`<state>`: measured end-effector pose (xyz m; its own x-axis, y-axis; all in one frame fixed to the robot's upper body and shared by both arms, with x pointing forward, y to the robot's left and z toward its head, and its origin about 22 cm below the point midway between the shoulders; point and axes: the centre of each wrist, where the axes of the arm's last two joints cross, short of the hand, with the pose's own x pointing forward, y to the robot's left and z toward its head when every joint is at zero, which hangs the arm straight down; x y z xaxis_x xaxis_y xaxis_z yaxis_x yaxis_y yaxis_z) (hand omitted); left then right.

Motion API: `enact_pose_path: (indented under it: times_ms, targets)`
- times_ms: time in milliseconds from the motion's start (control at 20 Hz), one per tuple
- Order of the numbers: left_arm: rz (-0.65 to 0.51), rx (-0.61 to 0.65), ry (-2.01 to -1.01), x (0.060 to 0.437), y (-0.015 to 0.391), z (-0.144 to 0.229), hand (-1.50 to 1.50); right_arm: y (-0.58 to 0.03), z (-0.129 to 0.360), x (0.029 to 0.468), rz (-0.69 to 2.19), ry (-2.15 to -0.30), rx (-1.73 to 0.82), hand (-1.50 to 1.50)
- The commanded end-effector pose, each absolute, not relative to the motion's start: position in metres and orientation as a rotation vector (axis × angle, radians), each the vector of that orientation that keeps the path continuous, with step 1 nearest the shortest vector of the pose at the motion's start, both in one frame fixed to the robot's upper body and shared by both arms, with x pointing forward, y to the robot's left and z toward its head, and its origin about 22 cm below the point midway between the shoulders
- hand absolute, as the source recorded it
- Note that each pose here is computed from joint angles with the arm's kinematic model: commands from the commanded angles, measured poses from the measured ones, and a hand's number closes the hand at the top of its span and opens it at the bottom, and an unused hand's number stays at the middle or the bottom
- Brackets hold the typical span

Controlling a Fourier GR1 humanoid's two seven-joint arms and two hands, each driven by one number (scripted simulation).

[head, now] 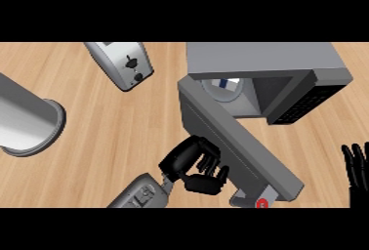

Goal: Pick up the milk, place it into the microwave and close the microwave

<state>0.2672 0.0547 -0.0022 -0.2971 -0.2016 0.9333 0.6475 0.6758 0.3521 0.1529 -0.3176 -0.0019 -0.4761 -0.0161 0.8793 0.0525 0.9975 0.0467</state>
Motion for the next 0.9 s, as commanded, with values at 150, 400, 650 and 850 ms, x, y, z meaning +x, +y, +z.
enact_pose_path:
  times_ms: [150,400,650,850]
  targets:
    - [-0.987,-0.367,-1.523,0.262,0.014,-0.019,1.50,-0.323,0.028,0.163,-0.006,-2.104,0.091,-1.50]
    - [-0.868,-0.421,-1.617,0.274,0.004,0.002,-1.50,-0.313,0.055,0.184,0.059,-2.124,0.214,-1.50]
    - [-0.724,-0.469,-1.714,0.290,0.001,0.020,1.50,-0.311,0.072,0.182,0.140,-2.147,0.304,-1.50]
    - [-0.686,-0.471,-1.750,0.304,-0.003,0.034,1.50,-0.306,0.084,0.183,0.180,-2.160,0.353,-1.50]
